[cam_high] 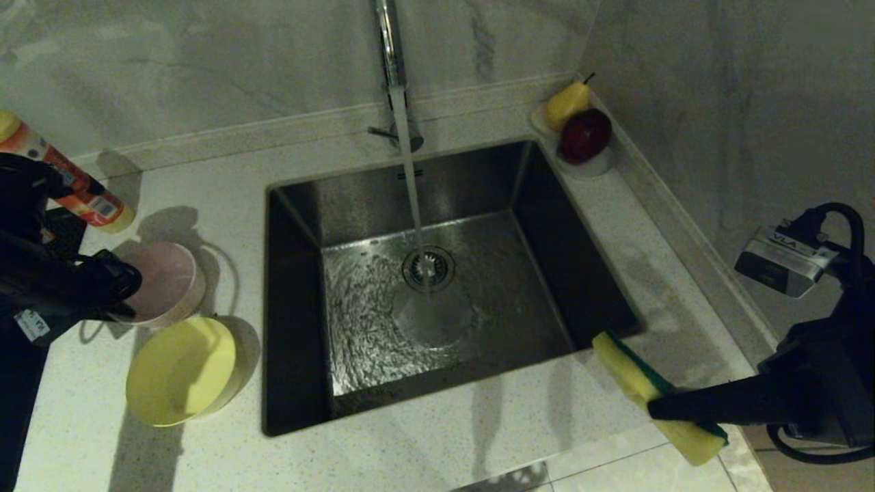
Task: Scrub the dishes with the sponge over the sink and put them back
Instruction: Wash the bowl
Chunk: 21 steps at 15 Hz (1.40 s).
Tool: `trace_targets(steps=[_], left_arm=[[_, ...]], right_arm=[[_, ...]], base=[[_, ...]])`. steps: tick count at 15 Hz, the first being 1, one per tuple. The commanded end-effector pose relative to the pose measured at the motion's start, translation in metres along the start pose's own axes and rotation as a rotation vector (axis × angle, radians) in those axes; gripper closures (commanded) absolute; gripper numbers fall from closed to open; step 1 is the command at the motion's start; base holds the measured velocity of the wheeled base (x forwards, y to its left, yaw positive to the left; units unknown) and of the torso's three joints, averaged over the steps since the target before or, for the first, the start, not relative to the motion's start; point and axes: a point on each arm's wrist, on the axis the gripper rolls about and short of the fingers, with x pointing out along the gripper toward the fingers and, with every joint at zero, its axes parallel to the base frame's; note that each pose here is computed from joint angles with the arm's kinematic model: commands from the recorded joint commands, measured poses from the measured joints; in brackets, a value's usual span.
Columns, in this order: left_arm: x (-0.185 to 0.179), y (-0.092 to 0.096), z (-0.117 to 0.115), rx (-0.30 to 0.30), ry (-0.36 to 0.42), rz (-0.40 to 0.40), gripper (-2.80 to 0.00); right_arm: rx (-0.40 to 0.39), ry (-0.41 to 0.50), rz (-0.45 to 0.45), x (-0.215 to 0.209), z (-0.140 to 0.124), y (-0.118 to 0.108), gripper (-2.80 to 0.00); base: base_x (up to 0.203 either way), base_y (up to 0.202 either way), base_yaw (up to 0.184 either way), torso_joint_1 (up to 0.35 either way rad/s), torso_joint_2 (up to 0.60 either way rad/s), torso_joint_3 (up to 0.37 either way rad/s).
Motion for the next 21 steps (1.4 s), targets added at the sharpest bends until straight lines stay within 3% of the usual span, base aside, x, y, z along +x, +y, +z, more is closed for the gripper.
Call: trace_targets(steps=[1, 4, 7, 13, 15, 18, 21], left_arm=[[-0.004, 0.001, 0.003, -0.011, -0.015, 0.000, 0.00], [-0.025, 0.007, 0.015, -0.047, -0.086, -0.018, 0.00], [-0.048, 0.010, 0.029, -0.125, -0.172, -0.053, 0.00], [-0.106, -0.002, 0.039, -0.208, -0.325, -0.199, 0.00], [-0.115, -0.020, 0.033, -0.193, -0.324, -0.265, 0.00], [-0.118, -0.055, 0.010, -0.121, -0.260, -0.352, 0.00], [-0.109, -0.092, -0.023, -0.048, -0.216, -0.348, 0.00]], right_arm=[[0.002, 0.002, 0.005, -0.001, 0.000, 0.001, 0.00], [-0.004, -0.005, 0.011, -0.003, 0.000, 0.003, 0.00], [-0.001, -0.004, 0.010, -0.005, -0.002, 0.004, 0.00], [0.001, -0.001, 0.009, -0.005, -0.005, 0.004, 0.00], [0.007, 0.006, 0.005, -0.003, -0.005, 0.001, 0.00], [0.015, 0.014, 0.001, 0.000, -0.005, -0.003, 0.00], [0.009, 0.008, 0.002, -0.002, -0.006, -0.001, 0.00]], base=[[0.000, 0.000, 0.000, 0.000, 0.00, 0.000], [0.000, 0.000, 0.000, 0.000, 0.00, 0.000], [0.000, 0.000, 0.000, 0.000, 0.00, 0.000], [0.000, 0.000, 0.000, 0.000, 0.00, 0.000], [0.000, 0.000, 0.000, 0.000, 0.00, 0.000], [0.000, 0.000, 0.000, 0.000, 0.00, 0.000], [0.000, 0.000, 0.000, 0.000, 0.00, 0.000]])
